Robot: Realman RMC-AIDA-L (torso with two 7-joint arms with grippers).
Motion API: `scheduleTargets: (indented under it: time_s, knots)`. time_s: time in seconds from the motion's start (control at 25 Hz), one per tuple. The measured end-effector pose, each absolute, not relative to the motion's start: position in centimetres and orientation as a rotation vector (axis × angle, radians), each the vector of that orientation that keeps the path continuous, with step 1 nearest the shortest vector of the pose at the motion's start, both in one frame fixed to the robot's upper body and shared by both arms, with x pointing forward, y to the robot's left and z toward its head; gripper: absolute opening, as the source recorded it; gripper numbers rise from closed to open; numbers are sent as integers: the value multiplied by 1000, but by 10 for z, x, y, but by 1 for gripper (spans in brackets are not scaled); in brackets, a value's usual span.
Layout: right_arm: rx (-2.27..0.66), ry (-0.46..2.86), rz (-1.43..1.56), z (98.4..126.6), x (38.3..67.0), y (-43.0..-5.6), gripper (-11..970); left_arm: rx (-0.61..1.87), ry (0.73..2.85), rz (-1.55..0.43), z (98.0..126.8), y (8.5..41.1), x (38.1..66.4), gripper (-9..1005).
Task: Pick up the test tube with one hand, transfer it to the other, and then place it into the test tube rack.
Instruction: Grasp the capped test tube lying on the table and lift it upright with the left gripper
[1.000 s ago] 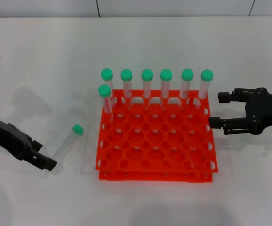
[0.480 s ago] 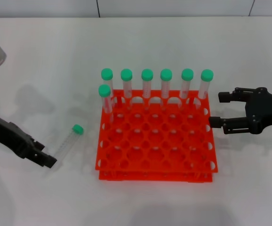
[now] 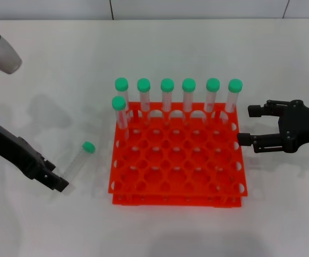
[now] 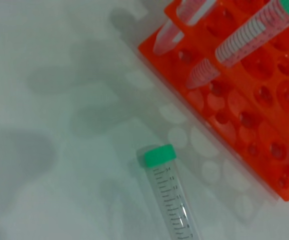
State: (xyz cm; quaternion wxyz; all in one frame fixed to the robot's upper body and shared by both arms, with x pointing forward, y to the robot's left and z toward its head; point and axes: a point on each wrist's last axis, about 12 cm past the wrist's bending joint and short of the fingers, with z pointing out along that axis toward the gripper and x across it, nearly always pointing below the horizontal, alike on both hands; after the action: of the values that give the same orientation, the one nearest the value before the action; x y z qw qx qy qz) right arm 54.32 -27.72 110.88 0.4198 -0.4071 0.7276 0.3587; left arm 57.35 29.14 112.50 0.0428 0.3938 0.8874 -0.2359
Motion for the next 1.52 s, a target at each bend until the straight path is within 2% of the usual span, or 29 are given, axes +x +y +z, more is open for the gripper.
scheduleTargets:
  time_s: [1.52]
  knots:
    - [-1021, 1812, 892, 1107, 541, -278, 834, 1270, 2772, -624, 1128, 276, 582, 666]
